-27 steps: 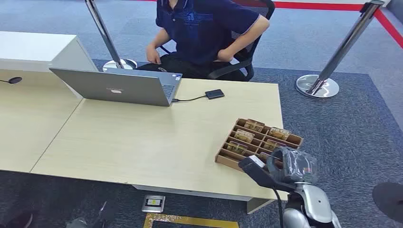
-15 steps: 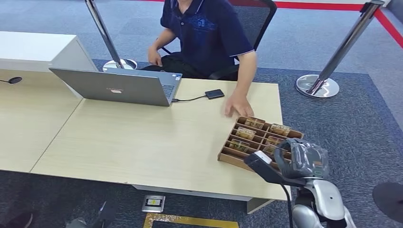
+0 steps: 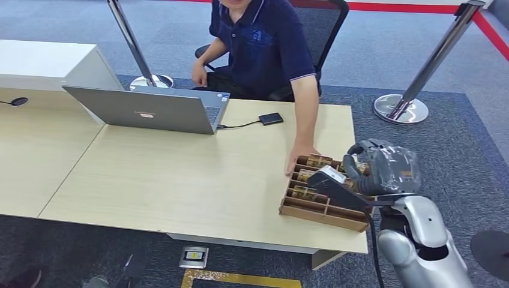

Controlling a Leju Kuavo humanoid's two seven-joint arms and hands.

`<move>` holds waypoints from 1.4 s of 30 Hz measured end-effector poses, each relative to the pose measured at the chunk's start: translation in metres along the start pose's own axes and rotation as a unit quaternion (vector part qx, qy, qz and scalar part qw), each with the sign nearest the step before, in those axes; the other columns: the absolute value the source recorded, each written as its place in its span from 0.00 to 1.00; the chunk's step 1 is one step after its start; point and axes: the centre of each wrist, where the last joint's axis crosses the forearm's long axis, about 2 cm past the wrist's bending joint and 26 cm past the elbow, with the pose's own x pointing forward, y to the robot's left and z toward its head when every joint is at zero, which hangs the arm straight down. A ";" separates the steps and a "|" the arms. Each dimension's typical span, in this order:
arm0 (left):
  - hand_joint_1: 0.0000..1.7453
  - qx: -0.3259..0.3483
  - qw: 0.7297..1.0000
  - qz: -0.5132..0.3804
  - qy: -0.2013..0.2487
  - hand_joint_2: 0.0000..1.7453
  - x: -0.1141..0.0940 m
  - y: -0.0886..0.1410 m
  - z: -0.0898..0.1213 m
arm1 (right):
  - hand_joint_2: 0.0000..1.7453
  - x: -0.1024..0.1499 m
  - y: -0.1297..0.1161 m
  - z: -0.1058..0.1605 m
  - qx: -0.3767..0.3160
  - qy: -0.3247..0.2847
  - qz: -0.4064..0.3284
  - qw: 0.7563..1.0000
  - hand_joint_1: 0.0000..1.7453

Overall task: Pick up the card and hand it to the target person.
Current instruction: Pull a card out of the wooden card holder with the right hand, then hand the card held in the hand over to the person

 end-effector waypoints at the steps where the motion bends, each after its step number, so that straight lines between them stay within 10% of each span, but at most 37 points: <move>1: 0.00 0.000 1.000 0.000 0.000 0.00 0.000 0.000 0.000 | 1.00 0.001 -0.003 -0.006 -0.004 -0.005 -0.002 1.000 0.67; 23: 0.00 0.004 1.000 0.002 0.006 0.00 0.004 0.003 -0.002 | 1.00 0.072 -0.011 -0.102 0.018 -0.044 -0.035 0.998 0.66; 27: 0.00 0.005 1.000 0.002 0.005 0.00 0.004 0.003 -0.002 | 1.00 0.075 -0.005 -0.103 0.029 -0.041 -0.037 0.998 0.09; 31: 0.00 0.005 1.000 0.001 0.005 0.00 0.004 0.003 -0.002 | 1.00 0.076 0.000 -0.102 0.033 -0.037 -0.035 0.998 0.00; 35: 0.00 0.005 1.000 0.002 0.006 0.00 0.004 0.003 -0.002 | 0.00 0.076 0.004 -0.101 0.031 -0.034 -0.032 0.998 0.00; 42: 0.00 0.005 1.000 0.003 0.006 0.00 0.004 0.003 -0.002 | 0.00 0.074 0.007 -0.098 0.006 -0.025 -0.021 0.999 0.00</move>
